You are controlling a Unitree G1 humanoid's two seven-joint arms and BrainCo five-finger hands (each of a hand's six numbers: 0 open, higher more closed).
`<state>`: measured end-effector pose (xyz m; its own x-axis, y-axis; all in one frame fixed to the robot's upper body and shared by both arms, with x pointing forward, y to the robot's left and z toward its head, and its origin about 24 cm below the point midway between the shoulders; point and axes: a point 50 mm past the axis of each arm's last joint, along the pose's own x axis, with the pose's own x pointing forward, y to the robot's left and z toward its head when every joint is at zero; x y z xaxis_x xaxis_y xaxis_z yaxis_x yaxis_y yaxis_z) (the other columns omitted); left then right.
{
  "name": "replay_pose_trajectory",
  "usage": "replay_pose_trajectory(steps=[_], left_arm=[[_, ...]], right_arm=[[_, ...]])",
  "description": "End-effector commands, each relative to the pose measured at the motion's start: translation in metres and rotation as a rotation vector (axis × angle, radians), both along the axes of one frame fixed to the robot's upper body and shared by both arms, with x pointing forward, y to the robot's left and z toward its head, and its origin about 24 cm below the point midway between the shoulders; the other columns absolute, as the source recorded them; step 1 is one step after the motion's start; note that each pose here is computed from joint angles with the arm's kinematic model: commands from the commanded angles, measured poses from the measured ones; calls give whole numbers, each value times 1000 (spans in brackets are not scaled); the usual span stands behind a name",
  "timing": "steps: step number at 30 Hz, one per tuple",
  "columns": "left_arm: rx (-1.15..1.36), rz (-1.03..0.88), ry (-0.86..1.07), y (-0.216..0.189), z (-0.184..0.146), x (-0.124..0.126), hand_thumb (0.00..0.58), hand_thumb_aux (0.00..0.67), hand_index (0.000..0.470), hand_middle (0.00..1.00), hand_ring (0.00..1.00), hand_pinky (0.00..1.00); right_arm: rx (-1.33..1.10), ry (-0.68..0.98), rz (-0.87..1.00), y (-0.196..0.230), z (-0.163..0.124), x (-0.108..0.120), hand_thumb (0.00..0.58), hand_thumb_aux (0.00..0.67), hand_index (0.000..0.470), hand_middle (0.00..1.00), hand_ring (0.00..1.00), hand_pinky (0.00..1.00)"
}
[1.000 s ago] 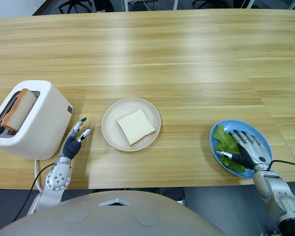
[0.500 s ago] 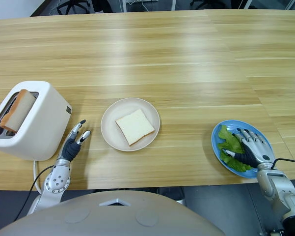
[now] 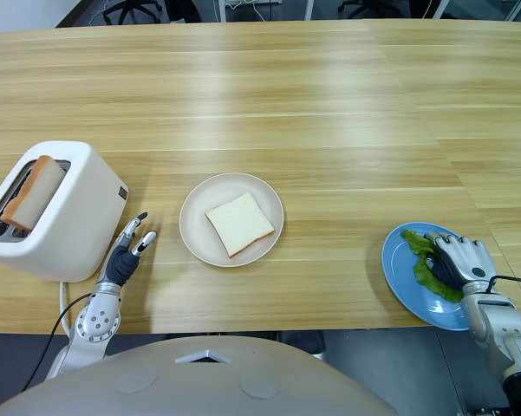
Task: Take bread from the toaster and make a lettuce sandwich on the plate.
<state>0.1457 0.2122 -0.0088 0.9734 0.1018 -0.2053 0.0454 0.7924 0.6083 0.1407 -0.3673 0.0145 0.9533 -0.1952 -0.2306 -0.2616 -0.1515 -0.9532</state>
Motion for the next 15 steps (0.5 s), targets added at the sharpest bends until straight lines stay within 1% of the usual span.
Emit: replay_pose_trajectory(steps=[1, 9, 15], left_arm=[[17, -2, 14, 1, -3, -2, 0, 0, 0, 0, 0, 0], [16, 2, 13, 0, -4, -1, 0, 0, 0, 0, 0, 0], [12, 9, 8, -1, -5, -2, 0, 0, 0, 0, 0, 0]], right_arm=[[3, -5, -10, 1, 3, 3, 580, 670, 460, 1000, 1000, 1000], [22, -154, 20, 8, 31, 21, 580, 670, 460, 1000, 1000, 1000], [64, -306, 107, 34, 73, 37, 580, 670, 460, 1000, 1000, 1000]])
